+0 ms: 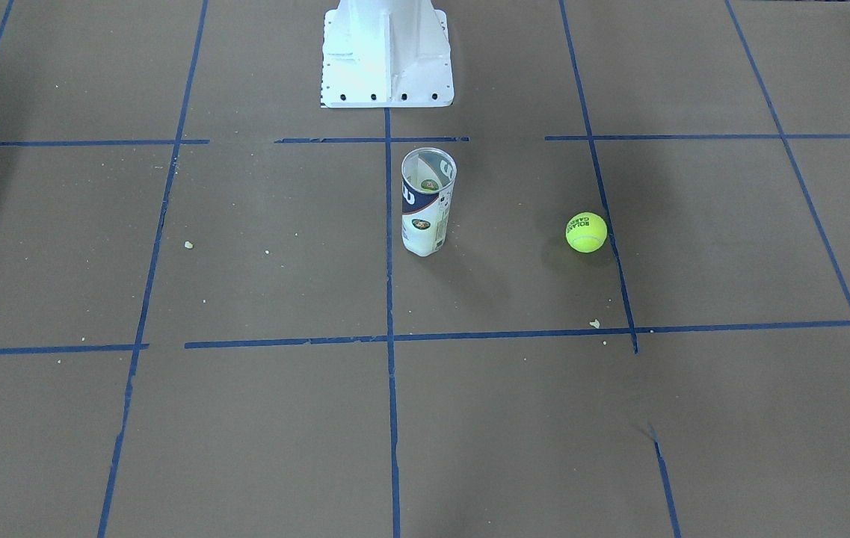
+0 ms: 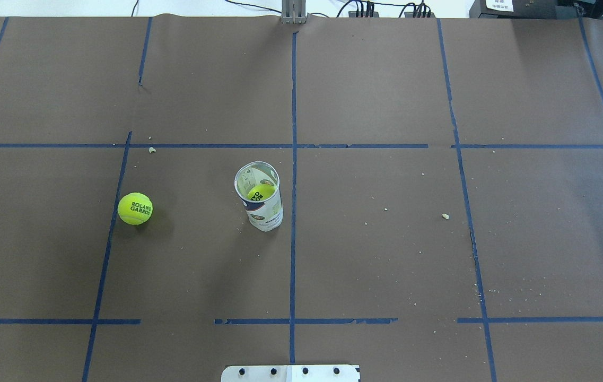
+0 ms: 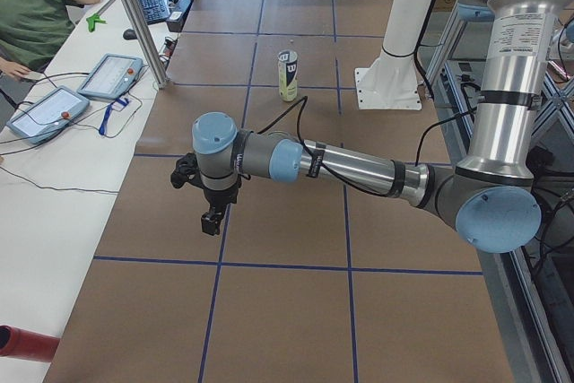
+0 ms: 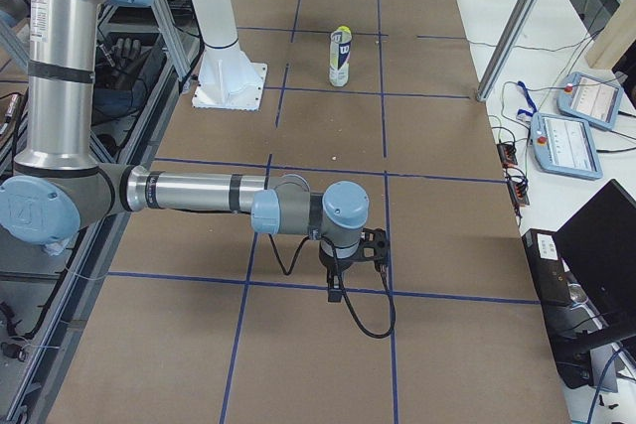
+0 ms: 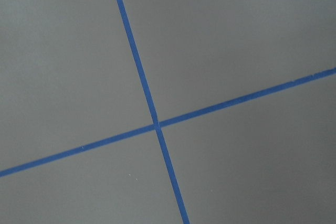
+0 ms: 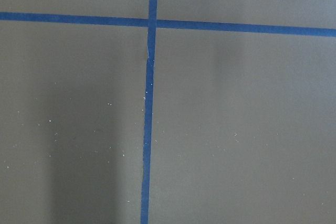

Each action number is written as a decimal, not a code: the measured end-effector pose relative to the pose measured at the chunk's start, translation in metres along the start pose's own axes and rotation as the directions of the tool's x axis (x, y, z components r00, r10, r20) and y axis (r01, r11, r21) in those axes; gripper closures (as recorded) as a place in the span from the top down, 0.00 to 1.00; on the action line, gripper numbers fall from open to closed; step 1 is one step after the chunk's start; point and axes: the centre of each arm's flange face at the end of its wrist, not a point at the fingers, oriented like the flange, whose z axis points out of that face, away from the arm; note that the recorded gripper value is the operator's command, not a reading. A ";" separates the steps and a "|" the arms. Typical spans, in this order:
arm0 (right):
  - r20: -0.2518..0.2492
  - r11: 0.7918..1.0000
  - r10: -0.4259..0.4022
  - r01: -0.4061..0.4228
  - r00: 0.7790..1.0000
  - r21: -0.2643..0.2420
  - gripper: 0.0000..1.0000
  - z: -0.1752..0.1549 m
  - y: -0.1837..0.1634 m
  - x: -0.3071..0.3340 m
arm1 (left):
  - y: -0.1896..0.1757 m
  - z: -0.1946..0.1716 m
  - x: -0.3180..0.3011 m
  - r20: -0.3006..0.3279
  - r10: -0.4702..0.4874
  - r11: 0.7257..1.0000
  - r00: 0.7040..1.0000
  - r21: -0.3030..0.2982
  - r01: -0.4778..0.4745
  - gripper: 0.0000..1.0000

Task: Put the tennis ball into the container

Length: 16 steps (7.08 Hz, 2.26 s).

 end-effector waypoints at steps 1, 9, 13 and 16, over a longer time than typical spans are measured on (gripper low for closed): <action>0.000 1.000 0.000 0.000 1.000 0.000 1.00 0.000 0.000 0.000 | -0.004 -0.002 0.007 -0.004 0.005 1.000 1.000 0.013 -0.005 1.00; 0.000 1.000 0.000 0.000 1.000 -0.001 1.00 0.000 0.000 0.000 | -0.023 0.101 0.325 -0.078 -0.356 0.931 0.931 0.060 0.360 1.00; 0.000 1.000 0.000 0.000 1.000 0.000 1.00 0.000 0.000 0.000 | -0.008 0.143 0.421 -0.075 -0.458 0.885 0.886 0.048 0.462 1.00; 0.000 1.000 0.000 0.000 1.000 -0.001 1.00 0.000 0.000 0.000 | -0.015 0.168 0.448 -0.072 -0.480 0.875 0.874 0.022 0.483 1.00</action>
